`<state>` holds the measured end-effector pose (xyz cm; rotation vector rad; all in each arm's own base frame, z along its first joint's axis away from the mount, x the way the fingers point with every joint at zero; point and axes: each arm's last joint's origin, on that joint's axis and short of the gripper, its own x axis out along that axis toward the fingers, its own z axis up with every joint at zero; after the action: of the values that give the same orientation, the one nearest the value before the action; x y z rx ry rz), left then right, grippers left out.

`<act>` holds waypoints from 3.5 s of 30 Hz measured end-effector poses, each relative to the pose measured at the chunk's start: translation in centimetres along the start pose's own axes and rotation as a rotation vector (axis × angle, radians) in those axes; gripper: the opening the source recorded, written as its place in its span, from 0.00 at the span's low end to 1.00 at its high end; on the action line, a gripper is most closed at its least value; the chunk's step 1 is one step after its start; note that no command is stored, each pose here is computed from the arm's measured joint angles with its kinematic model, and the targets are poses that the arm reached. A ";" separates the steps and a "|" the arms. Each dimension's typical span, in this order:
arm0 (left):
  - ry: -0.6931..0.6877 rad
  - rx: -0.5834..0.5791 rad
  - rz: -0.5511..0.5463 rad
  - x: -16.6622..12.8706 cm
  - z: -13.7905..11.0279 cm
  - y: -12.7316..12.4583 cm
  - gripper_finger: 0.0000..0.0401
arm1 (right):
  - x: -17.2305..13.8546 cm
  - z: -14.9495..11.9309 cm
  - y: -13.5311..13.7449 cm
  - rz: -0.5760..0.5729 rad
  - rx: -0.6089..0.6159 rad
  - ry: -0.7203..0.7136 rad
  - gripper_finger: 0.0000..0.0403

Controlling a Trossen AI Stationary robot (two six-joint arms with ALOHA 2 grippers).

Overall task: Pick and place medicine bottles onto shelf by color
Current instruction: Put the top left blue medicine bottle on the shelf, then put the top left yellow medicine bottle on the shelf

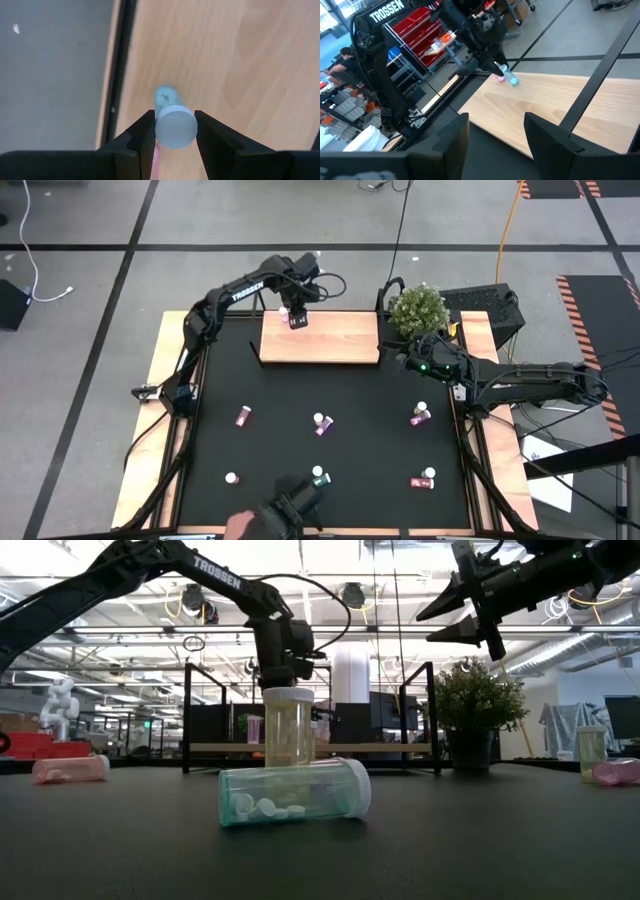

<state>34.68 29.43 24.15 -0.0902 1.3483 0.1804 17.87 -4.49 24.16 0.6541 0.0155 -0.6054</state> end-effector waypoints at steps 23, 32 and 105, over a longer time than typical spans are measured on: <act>-0.026 -0.081 0.058 0.1 0.4 0.3 0.50 | 0.0 0.0 0.0 0.002 -0.007 0.003 0.46; -0.027 -0.074 0.105 0.1 0.5 0.5 0.60 | 0.0 0.0 0.0 0.002 -0.001 0.002 0.46; -0.132 0.541 -0.189 3.0 -1.6 -32.3 0.71 | -0.9 -2.4 1.4 0.249 -0.193 0.289 0.46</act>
<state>39.69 -2.35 19.58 0.2453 1.2089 -0.3346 18.23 -1.78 23.21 0.5411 0.2562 -0.2617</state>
